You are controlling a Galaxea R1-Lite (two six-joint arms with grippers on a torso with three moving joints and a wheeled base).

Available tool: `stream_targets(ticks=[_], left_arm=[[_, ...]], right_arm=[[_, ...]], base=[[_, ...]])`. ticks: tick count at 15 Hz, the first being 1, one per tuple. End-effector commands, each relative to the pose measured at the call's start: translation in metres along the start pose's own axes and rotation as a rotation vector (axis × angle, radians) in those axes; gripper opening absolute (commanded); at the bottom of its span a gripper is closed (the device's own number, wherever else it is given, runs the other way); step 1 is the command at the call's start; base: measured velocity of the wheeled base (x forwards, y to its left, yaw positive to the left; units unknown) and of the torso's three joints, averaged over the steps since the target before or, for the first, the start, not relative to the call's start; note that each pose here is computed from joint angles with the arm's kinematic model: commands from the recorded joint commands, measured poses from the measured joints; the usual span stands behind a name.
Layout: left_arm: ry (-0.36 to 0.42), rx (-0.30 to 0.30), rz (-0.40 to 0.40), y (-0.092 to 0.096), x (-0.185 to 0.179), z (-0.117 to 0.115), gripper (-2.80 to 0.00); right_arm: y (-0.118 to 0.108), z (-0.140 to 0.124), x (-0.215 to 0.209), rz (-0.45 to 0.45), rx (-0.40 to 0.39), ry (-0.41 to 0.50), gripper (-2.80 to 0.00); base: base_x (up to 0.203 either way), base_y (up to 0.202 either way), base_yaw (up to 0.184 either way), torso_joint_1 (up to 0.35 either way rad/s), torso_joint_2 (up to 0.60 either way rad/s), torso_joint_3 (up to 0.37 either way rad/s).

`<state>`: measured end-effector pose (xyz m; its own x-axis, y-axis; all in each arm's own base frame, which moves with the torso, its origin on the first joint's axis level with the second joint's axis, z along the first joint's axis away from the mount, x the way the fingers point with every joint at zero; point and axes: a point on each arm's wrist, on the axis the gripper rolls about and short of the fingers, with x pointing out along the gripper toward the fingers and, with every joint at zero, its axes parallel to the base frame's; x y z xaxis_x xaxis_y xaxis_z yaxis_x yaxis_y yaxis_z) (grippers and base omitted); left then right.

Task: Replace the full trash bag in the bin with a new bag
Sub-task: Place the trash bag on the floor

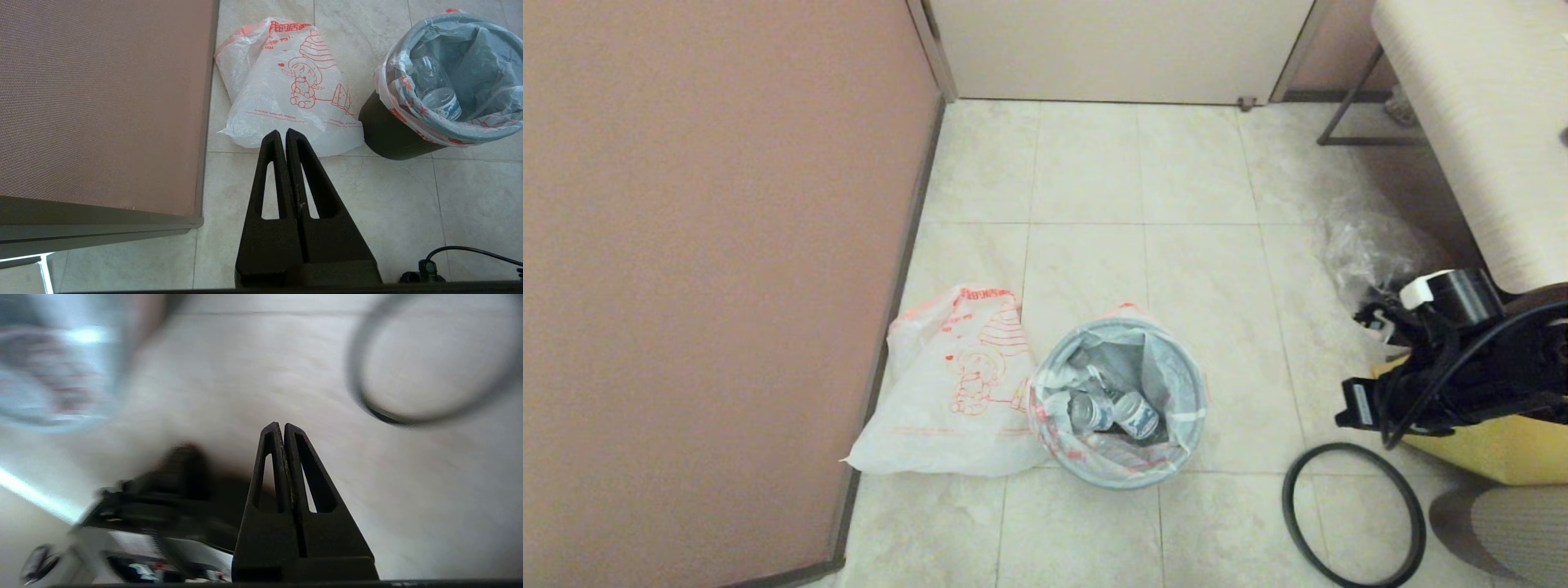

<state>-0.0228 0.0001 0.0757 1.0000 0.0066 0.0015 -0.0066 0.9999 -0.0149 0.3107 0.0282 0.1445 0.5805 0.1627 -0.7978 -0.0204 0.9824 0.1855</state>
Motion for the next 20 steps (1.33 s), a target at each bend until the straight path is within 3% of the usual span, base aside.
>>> stream_targets(ticks=[1, 4, 5, 7, 9, 16, 20], left_arm=[[0.000, 0.000, 0.001, 0.000, 0.000, 0.000, -2.80], [-0.001, 0.000, 0.001, 0.000, 0.000, 0.000, -2.80], [-0.002, 0.000, 0.001, 0.000, 0.000, 0.000, -2.80], [0.000, 0.000, 0.001, 0.000, 0.000, 0.000, -2.80], [0.000, 0.000, 0.001, 0.000, 0.000, 0.000, -2.80], [-0.002, 0.000, 0.001, 0.000, 0.000, 0.000, -2.80], [-0.001, 0.000, 0.002, 0.000, 0.000, 0.000, -2.80]], right_arm=[[0.026, 0.001, 0.022, 0.076, -0.019, 0.020, -2.80], [0.036, 0.009, 0.070, 0.146, -0.005, 0.010, -2.80], [0.035, 0.017, 0.080, 0.172, 0.000, -0.014, 0.00], [0.027, 0.031, 0.086, 0.316, 0.002, -0.048, 0.00], [0.015, 0.050, 0.092, 0.394, -0.014, -0.092, 0.00], [0.001, 0.055, 0.143, 0.387, -0.117, -0.081, 0.00], [0.000, 0.051, 0.149, 0.393, -0.165, -0.072, 0.00]], base=[[0.000, 0.000, 0.000, 0.000, 0.00, 0.000], [0.000, 0.000, 0.000, 0.000, 0.00, 0.000], [0.000, 0.000, 0.000, 0.000, 0.00, 0.000], [0.000, 0.000, 0.000, 0.000, 0.00, 0.000], [0.000, 0.000, 0.000, 0.000, 0.00, 0.000], [0.000, 0.000, 0.000, 0.000, 0.00, 0.000], [0.000, 0.000, 0.000, 0.000, 0.00, 0.000]])
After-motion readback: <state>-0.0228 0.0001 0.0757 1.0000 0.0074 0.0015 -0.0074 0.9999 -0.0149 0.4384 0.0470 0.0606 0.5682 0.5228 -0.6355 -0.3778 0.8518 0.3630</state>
